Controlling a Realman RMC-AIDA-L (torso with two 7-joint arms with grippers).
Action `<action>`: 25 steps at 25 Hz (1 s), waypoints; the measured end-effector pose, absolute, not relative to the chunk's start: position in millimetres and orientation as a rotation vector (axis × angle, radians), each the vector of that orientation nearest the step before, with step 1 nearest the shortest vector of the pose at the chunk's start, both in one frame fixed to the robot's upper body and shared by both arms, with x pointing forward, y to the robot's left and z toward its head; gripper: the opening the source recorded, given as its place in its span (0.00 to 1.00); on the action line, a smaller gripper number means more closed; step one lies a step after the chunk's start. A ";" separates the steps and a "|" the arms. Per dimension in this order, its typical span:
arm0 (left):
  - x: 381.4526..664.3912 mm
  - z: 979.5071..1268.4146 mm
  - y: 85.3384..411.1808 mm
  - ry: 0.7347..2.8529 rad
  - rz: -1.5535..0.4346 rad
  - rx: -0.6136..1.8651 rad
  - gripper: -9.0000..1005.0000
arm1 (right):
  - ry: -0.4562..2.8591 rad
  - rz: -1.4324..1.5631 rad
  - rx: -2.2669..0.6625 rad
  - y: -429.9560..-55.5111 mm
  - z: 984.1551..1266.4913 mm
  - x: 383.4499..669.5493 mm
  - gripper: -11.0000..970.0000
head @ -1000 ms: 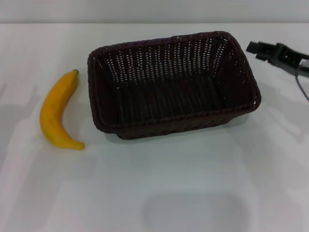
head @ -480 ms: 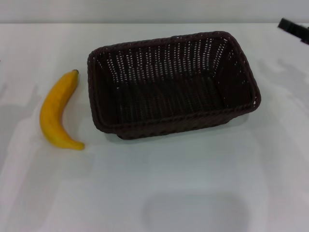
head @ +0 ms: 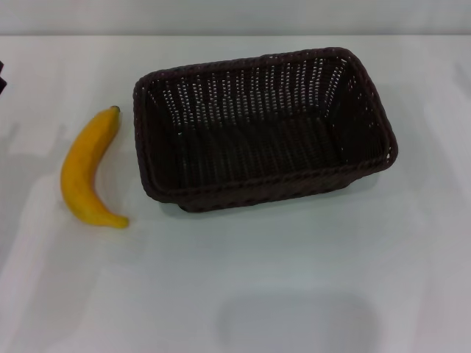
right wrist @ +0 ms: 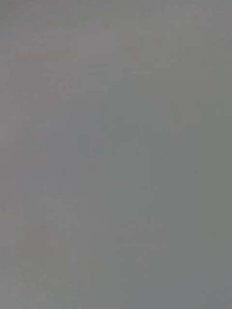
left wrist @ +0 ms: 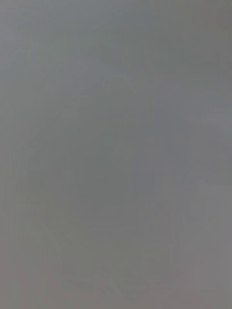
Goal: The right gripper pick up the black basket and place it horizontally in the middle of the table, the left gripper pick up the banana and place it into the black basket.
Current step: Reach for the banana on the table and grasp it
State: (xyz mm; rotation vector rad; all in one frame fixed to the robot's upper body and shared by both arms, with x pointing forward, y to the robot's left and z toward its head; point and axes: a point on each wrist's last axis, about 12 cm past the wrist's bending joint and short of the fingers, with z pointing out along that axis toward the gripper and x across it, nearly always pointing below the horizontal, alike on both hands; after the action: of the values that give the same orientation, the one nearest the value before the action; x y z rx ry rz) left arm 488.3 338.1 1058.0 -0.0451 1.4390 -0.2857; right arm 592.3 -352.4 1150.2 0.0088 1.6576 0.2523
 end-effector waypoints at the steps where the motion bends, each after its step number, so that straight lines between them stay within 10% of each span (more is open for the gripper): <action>1: 489.3 1058.3 337.9 1.440 -0.287 -0.046 0.87 | 1.647 0.228 0.012 -357.5 1150.3 592.2 0.71; 25: 499.7 1062.7 330.2 1.449 -0.318 -0.041 0.87 | 1.157 -0.096 -0.103 -396.0 1124.8 536.1 0.70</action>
State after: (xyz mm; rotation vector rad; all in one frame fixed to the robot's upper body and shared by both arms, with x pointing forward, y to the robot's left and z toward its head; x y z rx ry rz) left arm 499.7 330.2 1062.7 -0.0408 1.4487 -0.3180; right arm 536.1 -396.0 1124.8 -0.1031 1.1568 -0.0962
